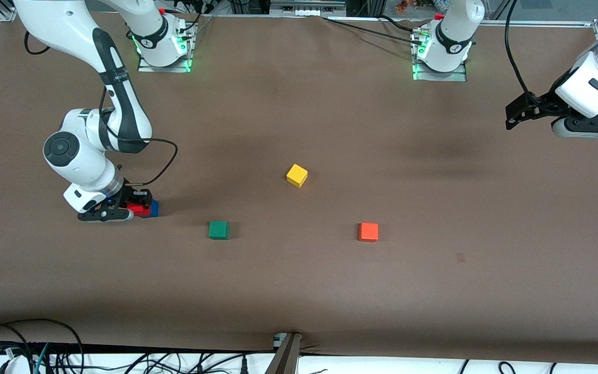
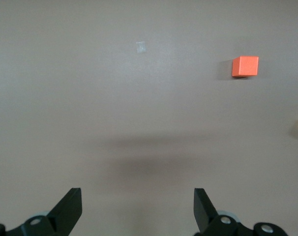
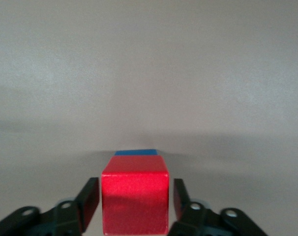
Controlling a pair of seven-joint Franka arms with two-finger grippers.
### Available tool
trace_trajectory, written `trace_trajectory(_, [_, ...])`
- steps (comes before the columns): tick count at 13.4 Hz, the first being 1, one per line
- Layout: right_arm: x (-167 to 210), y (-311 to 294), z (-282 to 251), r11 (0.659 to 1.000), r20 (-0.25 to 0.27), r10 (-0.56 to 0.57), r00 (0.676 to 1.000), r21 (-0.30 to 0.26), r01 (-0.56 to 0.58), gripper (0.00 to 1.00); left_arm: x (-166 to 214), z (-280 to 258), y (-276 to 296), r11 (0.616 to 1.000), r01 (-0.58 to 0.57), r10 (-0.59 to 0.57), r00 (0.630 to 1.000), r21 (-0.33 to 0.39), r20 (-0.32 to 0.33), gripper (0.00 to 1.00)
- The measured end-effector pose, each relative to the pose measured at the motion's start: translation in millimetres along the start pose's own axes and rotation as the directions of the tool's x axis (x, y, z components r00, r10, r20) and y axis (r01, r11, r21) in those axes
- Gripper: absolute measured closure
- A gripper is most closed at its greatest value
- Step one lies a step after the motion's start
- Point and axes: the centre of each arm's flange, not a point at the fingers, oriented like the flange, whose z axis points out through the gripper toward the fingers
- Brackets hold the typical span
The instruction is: Pass red block to right arm, stack on blue
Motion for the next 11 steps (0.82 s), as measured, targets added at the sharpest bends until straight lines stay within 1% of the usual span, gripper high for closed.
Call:
trace_trajectory(1, [0,0,0,1.000,0.000,0.000,1.000,0.000,0.000,0.16,0,0,0,1.000,0.000,0.000,1.000,0.000,0.000,0.00])
trace_trajectory(2, [0,0,0,1.000,0.000,0.000,1.000,0.000,0.000,0.05,0,0,0,1.000,0.000,0.000,1.000,0.000,0.000,0.00])
trace_trajectory(3, [0,0,-1,1.000,-0.001,0.000,1.000,0.000,0.000,0.00,0,0,0,1.000,0.000,0.000,1.000,0.000,0.000,0.00])
trace_trajectory(5, [5,0,-9,1.000,-0.019,-0.004,1.000,0.002,0.004,0.00,0,0,0,1.000,-0.001,0.001,1.000,0.000,0.000,0.00])
trace_trajectory(8, [26,-3,-53,1.000,-0.085,-0.007,0.996,0.017,0.008,0.00,0,0,0,1.000,-0.001,0.001,1.000,0.000,0.000,0.00])
trace_trajectory(9, [33,-3,-72,1.000,-0.087,-0.007,0.996,0.024,0.009,0.00,0,0,0,1.000,-0.001,0.001,1.000,0.000,0.000,0.00])
trace_trajectory(11, [39,-4,-108,0.999,-0.059,-0.006,0.998,0.040,0.008,0.00,0,0,0,1.000,-0.001,0.001,1.000,0.000,0.000,0.00])
